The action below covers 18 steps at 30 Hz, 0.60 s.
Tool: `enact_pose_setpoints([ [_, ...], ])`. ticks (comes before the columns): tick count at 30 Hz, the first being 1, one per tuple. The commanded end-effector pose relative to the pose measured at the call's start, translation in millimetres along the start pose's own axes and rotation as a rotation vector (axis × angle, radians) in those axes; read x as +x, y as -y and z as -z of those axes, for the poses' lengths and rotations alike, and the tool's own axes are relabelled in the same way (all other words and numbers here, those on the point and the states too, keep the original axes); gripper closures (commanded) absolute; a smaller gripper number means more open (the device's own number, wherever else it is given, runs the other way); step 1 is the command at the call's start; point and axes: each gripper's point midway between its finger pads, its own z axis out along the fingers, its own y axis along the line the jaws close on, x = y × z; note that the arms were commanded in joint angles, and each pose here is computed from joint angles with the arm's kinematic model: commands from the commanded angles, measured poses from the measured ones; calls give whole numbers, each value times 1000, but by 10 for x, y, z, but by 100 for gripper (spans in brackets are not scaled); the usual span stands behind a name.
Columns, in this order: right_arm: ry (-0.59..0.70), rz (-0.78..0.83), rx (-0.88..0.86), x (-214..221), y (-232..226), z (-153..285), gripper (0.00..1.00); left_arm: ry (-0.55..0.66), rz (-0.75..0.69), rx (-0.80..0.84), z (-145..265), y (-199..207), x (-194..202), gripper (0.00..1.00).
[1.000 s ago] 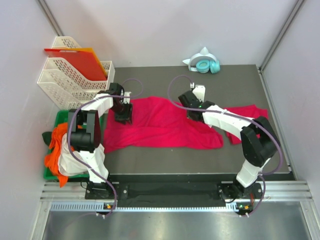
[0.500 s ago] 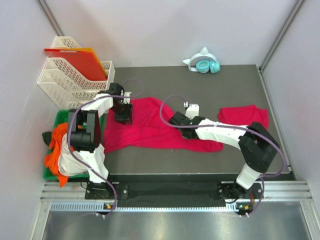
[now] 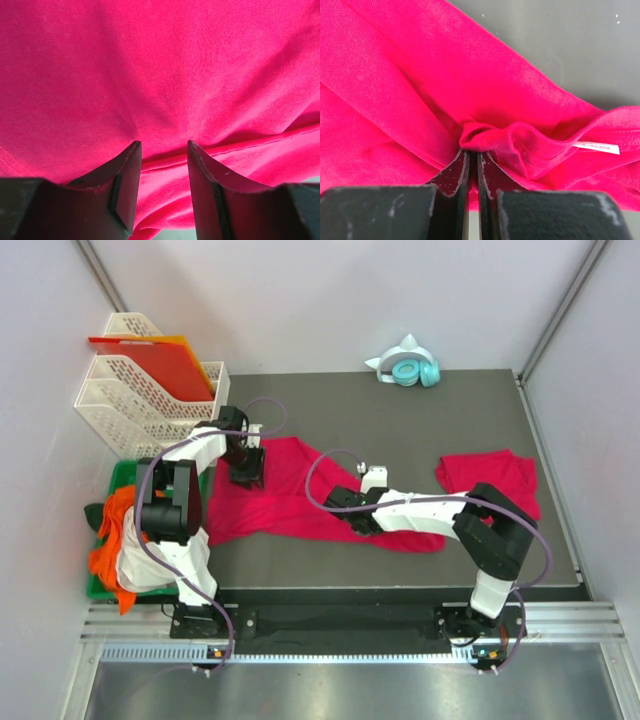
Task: Fold and stack the t-shirts
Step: Fold the flattened tshirt in 1/3 of the way
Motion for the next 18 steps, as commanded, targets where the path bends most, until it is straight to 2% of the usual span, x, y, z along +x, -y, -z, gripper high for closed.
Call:
enact_pose_setpoints([
  [1, -142, 55, -2, 404, -60, 19, 100, 3, -6, 16, 10, 19, -46, 54],
  [3, -99, 55, 27, 265, -15, 18, 98, 3, -6, 17, 13, 22, -49, 54],
  [4, -72, 47, 24, 132, -33, 62, 94, 3, -4, 19, 13, 26, -49, 54],
  [5, -34, 42, 9, -33, -45, 123, 82, 3, -6, 20, 13, 28, -49, 54],
  [7, 50, -18, -2, -475, -55, 201, 68, 5, -6, 23, 18, 34, -51, 54],
  [8, 80, -16, -19, -671, -46, 260, 57, 5, -6, 25, 15, 36, -49, 53],
  [10, 123, -85, -46, -1120, -62, 306, 52, 6, -5, 30, 24, 47, -45, 54],
  [11, 134, -71, -41, -1237, -42, 297, 50, 8, -6, 30, 26, 47, -45, 53],
  [13, 170, -103, -54, -1566, -47, 315, 49, 6, -7, 30, 28, 48, -38, 53],
  [18, 133, -77, -29, -1825, -8, -12, 51, 8, -7, 28, 39, 41, -40, 53],
])
